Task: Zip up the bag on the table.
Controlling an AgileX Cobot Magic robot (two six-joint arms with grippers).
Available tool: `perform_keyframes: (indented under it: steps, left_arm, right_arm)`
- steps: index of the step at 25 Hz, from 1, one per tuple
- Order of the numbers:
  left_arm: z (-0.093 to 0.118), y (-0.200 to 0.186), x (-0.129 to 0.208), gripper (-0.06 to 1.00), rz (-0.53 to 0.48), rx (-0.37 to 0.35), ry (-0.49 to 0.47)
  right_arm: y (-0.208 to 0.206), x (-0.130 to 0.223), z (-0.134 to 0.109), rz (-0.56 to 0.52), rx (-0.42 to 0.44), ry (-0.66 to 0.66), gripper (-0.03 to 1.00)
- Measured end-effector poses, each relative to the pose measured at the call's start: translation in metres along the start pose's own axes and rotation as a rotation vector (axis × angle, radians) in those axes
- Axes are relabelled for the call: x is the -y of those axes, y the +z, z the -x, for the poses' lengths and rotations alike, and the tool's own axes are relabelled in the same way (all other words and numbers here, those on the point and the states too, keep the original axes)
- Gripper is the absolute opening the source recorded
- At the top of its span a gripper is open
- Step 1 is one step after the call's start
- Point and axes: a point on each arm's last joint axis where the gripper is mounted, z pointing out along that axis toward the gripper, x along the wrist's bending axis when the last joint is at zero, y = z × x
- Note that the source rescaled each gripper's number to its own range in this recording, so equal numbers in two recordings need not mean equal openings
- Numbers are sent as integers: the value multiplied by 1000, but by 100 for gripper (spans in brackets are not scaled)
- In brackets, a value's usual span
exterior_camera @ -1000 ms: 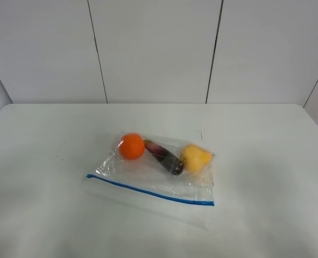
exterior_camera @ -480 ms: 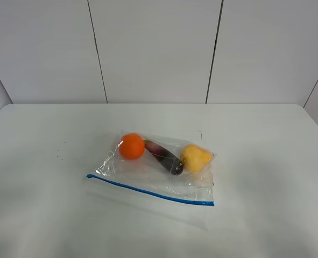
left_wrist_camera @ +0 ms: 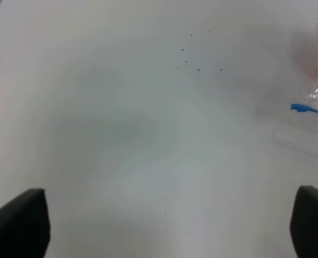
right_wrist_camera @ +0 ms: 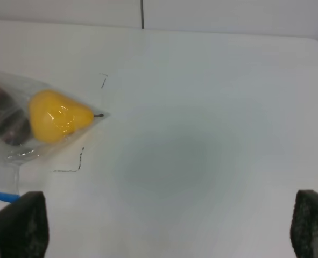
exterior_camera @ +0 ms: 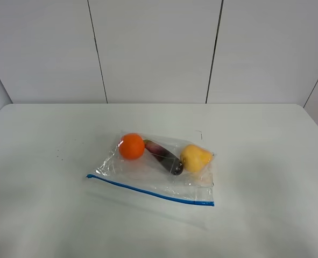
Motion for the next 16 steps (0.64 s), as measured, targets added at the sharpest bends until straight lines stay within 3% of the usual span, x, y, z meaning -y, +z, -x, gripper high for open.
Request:
perform_keyframes:
  steps: [16]
  left_arm:
    - [0,0,0,100,0,0,0]
  right_arm:
    - [0,0,0,0,0,2,100]
